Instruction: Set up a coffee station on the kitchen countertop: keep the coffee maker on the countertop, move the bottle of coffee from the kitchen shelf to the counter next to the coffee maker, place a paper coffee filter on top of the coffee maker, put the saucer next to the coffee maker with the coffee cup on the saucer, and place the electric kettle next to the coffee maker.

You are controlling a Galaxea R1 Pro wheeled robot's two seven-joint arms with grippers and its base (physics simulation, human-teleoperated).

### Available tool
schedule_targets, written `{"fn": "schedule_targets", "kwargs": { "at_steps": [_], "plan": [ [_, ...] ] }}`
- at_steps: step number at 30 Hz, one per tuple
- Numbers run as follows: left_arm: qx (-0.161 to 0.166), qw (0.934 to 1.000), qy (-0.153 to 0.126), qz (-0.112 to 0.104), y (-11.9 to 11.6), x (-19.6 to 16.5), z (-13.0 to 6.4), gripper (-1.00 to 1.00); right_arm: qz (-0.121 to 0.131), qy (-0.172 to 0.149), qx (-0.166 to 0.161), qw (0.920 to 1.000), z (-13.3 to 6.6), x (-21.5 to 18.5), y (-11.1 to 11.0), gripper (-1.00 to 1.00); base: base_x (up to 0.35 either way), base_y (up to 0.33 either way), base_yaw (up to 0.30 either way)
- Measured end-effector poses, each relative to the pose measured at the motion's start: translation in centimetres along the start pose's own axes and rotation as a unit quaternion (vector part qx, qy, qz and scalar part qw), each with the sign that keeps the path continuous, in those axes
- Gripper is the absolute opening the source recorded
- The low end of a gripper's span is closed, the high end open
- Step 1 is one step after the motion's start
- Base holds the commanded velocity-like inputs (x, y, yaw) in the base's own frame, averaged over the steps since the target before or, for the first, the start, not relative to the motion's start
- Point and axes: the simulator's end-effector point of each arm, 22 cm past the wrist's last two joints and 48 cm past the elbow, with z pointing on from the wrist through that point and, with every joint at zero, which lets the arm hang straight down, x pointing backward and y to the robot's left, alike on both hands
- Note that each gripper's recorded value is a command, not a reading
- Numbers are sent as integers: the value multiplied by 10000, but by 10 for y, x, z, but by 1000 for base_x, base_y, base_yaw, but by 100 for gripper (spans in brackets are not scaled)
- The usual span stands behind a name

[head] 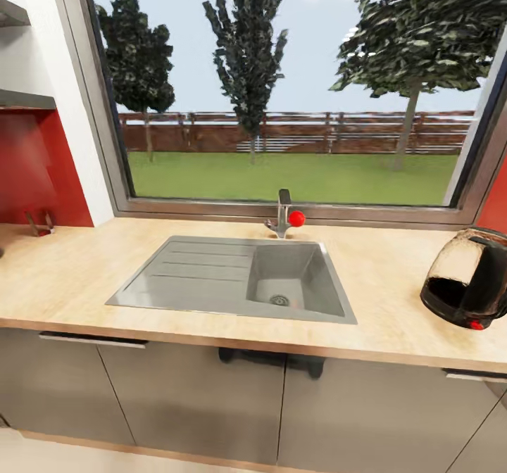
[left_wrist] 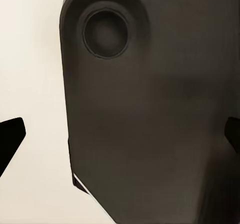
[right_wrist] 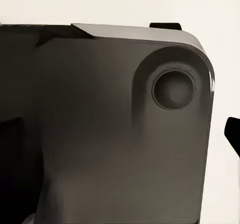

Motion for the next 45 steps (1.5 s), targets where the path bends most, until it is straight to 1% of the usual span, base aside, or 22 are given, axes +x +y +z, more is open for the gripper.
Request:
{"fn": "schedule_targets", "kwargs": {
  "at_steps": [7, 14, 21, 38, 45],
  "plan": [
    [-3, 9995, -323, -20, 0, -22, 0, 100, -24, 5, -3, 10000, 0, 0, 0, 100, -238, 128, 269],
    [-6, 9995, -319, -22, 1, -22, 0, 100, -24, 7, -3, 10000, 0, 1, 0, 100, -263, 227, 272],
    [-14, 9995, -322, -24, 2, -22, 0, 100, -24, 5, -3, 10000, 0, 1, 0, 100, -52, 290, 242],
    [-23, 9995, -316, -35, 3, -21, 0, 100, -28, 7, -3, 10000, 0, 1, 0, 100, -1, 305, 25],
    [-23, 9995, -310, -39, 4, -20, -1, 100, -32, 16, -3, 10000, 0, 2, 0, 100, 80, 305, 163]
  ]
}}
